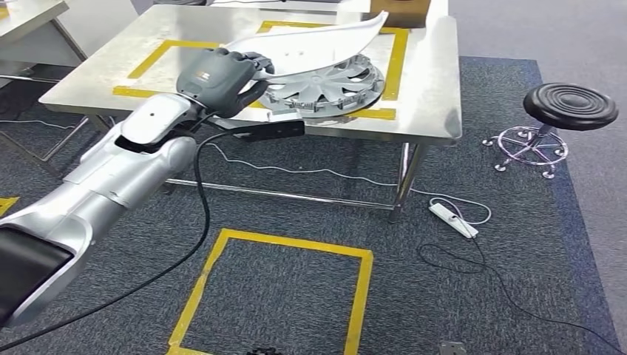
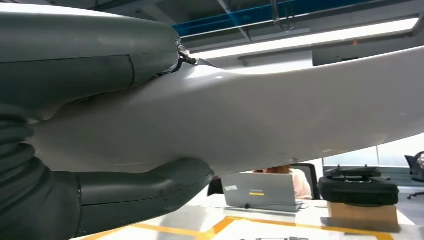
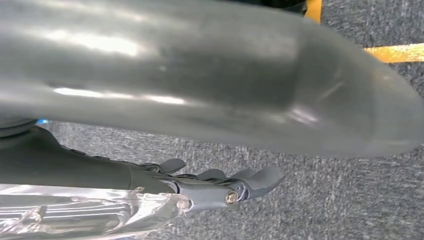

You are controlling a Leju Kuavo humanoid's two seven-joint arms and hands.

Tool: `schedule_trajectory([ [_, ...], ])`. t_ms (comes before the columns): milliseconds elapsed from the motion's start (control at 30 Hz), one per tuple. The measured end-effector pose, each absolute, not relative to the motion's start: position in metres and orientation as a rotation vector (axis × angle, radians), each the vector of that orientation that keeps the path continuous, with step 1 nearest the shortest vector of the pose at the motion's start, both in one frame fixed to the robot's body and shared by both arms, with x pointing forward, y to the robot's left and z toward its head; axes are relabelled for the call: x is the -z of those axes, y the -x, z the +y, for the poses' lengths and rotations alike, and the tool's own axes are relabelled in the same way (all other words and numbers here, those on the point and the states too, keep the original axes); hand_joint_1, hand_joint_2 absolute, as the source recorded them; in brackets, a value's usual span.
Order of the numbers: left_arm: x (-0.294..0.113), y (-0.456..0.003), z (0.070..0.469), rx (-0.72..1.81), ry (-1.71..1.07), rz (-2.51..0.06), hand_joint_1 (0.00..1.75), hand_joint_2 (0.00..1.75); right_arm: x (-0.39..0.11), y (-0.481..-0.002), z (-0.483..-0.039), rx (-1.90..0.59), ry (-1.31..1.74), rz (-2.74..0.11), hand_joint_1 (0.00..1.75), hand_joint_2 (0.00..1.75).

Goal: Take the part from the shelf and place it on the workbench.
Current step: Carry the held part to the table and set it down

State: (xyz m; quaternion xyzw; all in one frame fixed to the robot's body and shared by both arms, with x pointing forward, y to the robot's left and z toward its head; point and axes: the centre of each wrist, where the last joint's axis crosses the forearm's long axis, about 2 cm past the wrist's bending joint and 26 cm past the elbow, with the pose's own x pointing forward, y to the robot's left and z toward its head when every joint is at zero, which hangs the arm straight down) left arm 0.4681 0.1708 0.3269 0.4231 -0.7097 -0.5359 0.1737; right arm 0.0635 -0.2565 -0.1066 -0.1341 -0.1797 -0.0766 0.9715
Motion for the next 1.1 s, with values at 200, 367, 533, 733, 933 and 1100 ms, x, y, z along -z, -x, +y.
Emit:
schedule_trajectory([
  [200, -0.3287, -0.4686, 0.1711, 1.518, -1.204, -2.014, 1.75, 1.75, 0.1065, -0.0642, -0.2563, 0.153, 0.270, -0.364, 0.00, 0.00],
  [367, -0.3293, -0.4687, 0.1712, 1.515, -1.206, -2.016, 1.75, 1.75, 0.1066, -0.0633, -0.2565, 0.153, 0.271, -0.363, 0.00, 0.00],
  [533, -0.3258, -0.4682, 0.1710, 1.521, -1.199, -2.011, 1.75, 1.75, 0.1067, -0.0627, -0.2565, 0.153, 0.271, -0.361, 0.00, 0.00],
  [733, -0.3278, -0.4689, 0.1716, 1.519, -1.202, -2.015, 1.75, 1.75, 0.1065, -0.0640, -0.2566, 0.153, 0.271, -0.364, 0.00, 0.00],
  [933, -0.3286, -0.4694, 0.1721, 1.517, -1.199, -2.019, 1.75, 1.75, 0.1063, -0.0651, -0.2567, 0.154, 0.272, -0.367, 0.00, 0.00],
  [1100, -0.3253, -0.4694, 0.1734, 1.521, -1.194, -2.010, 1.75, 1.75, 0.1065, -0.0642, -0.2567, 0.154, 0.272, -0.365, 0.00, 0.00],
])
